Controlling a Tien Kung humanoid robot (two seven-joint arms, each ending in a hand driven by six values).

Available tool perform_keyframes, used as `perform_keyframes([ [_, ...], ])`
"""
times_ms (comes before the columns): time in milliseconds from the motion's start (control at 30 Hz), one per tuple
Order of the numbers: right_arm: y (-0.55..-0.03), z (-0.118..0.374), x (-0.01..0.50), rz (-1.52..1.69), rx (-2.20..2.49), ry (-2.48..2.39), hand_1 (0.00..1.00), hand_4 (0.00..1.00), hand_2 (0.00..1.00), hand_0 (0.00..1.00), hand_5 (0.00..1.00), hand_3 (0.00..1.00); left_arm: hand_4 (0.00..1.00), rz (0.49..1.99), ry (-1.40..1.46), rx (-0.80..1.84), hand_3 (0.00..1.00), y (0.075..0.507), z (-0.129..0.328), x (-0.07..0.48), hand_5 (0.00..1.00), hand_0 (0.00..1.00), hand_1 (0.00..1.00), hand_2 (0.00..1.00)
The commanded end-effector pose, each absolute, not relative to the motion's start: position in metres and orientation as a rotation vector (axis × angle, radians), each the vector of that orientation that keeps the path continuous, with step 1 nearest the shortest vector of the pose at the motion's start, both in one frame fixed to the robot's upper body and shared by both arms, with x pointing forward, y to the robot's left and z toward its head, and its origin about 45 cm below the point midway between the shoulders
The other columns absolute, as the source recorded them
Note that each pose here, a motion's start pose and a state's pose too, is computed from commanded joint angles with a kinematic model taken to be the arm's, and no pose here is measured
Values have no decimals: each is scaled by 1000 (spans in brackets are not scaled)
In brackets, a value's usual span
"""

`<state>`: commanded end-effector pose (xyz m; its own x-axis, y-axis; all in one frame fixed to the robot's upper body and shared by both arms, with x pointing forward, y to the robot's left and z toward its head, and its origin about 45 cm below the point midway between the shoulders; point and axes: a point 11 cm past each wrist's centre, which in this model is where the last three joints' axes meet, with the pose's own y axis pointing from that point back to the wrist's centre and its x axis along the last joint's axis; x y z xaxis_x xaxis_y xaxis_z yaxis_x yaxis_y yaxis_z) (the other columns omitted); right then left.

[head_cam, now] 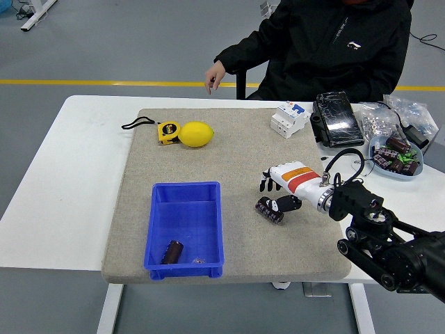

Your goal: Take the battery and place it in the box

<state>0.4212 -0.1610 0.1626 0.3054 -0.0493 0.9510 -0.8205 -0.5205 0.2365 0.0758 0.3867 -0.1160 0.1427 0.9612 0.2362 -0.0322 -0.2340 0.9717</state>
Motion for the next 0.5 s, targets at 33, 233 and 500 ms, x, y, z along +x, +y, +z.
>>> perform_keyframes([
  [33, -161, 164, 421, 1288, 1816, -776, 535, 881, 591, 417, 314, 648, 730, 1275, 966, 1436, 659, 387, -116, 76, 676, 860, 836, 849],
  [233, -156, 174, 415, 1327, 1819, -731, 581, 946, 654, 470, 357, 737, 729, 1274, 965, 1440, 659, 387, -116, 75, 676, 855, 833, 849],
  [500, -150, 184, 407, 1469, 1751, -488, 628, 953, 696, 564, 342, 805, 731, 1274, 965, 1440, 656, 388, -116, 76, 681, 853, 832, 845],
])
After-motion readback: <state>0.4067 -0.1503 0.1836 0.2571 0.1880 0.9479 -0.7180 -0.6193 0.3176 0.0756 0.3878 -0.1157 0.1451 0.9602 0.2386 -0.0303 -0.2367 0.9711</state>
